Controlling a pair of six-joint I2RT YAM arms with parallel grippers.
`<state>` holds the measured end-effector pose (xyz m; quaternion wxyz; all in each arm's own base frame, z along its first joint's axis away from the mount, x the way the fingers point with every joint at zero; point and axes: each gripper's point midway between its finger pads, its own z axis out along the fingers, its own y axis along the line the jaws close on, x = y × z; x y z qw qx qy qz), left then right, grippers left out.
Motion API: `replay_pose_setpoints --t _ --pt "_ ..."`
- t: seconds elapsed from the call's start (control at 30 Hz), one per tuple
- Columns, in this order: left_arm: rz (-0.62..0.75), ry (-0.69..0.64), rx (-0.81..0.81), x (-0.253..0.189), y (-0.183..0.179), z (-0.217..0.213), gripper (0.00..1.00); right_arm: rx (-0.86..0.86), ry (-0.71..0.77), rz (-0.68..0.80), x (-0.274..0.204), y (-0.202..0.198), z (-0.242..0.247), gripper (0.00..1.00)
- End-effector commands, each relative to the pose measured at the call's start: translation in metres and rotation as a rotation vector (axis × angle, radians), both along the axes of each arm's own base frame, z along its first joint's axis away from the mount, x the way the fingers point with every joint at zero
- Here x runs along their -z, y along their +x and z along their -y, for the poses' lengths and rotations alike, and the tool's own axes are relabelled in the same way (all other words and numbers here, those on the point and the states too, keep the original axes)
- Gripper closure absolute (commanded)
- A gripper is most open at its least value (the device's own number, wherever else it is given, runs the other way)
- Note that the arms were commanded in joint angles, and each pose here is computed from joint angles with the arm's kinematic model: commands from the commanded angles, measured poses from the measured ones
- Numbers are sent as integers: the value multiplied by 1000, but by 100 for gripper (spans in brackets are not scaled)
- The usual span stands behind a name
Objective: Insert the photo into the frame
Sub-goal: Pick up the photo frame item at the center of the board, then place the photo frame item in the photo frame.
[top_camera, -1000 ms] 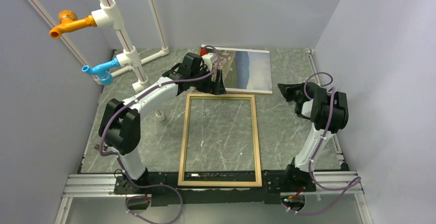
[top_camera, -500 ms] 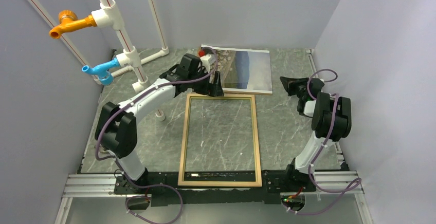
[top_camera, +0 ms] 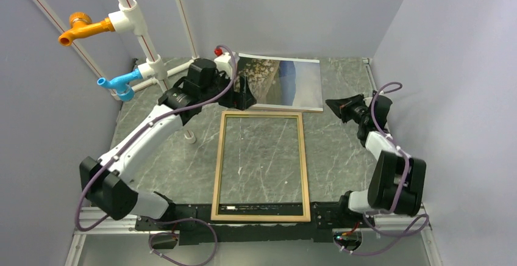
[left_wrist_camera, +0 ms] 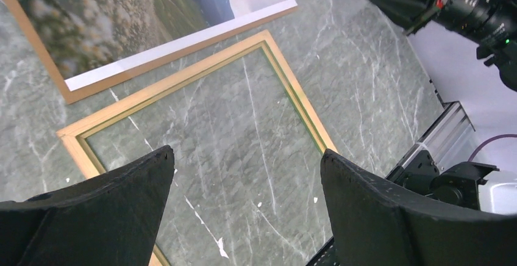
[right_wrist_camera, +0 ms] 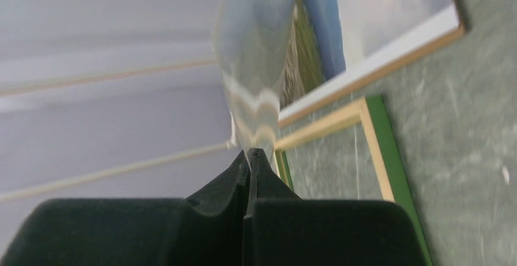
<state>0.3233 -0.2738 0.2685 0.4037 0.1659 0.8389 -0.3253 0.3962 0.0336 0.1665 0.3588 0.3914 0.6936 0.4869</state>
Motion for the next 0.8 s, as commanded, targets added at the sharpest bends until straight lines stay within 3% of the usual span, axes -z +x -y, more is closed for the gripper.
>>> replay_pose_setpoints --t 0.0,0.3,0.43,0.63,0.77 --pt "41 -7 -58 -20 -15 -19 8 -157 -106 -29 -5 -53 -26 100" --pt "-45 -27 -89 5 -46 -35 8 -356 -111 -109 6 -136 -62 100" --pt "-119 -30 -98 30 -57 -37 8 -438 -193 -189 28 -154 -61 100" --pt "-245 8 -103 76 -68 -34 8 -539 -234 -299 57 -140 -53 100" --pt "-291 23 -101 95 -74 -29 8 -494 -262 -323 65 -103 -40 90"
